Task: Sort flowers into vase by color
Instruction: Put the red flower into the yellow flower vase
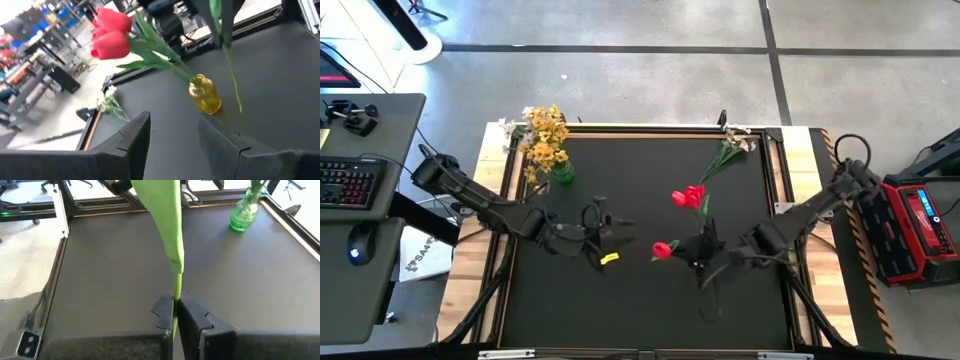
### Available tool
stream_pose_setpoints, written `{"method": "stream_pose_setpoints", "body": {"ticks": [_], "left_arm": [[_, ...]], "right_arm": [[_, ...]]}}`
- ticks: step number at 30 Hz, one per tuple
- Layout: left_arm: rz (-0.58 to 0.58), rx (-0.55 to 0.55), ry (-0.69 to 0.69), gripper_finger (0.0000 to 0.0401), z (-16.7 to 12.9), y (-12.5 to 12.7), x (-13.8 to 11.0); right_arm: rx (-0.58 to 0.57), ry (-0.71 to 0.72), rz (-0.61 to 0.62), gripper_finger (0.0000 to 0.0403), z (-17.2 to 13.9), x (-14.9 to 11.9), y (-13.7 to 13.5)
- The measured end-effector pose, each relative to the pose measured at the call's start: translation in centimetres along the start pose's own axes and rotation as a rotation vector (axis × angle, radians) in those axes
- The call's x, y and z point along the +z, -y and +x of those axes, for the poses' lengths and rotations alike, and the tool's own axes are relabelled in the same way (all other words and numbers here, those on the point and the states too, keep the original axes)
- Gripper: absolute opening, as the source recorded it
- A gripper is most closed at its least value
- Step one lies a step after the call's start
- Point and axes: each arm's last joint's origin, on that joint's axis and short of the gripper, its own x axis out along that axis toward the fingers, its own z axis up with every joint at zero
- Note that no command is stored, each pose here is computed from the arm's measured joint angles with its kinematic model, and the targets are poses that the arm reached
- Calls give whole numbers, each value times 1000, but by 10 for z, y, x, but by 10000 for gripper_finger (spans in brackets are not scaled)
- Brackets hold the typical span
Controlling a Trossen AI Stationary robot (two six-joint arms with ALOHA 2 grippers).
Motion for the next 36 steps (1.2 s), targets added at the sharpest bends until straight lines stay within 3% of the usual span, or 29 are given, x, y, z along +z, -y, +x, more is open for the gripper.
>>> {"method": "stream_pose_setpoints", "body": {"ticks": [3,10,13,21,28,36], "left_arm": [[-3,-24,-32,152,0,1,-4],[-56,-234,-19,152,7,2,-7],[-76,-263,-2,152,9,0,-6],[-98,-226,-9,152,19,-8,-9],[-96,-263,-63,152,58,4,-28],[-66,-360,-65,152,90,16,-47]], "right_arm": [[16,-19,-1,1,-13,-4,-3],[87,-67,57,0,-56,-15,-6],[101,-108,99,0,-78,-22,-3],[-104,-97,234,0,-125,-45,27],[-249,-47,296,0,-125,-68,52],[-225,98,321,0,-123,-78,64]]}}
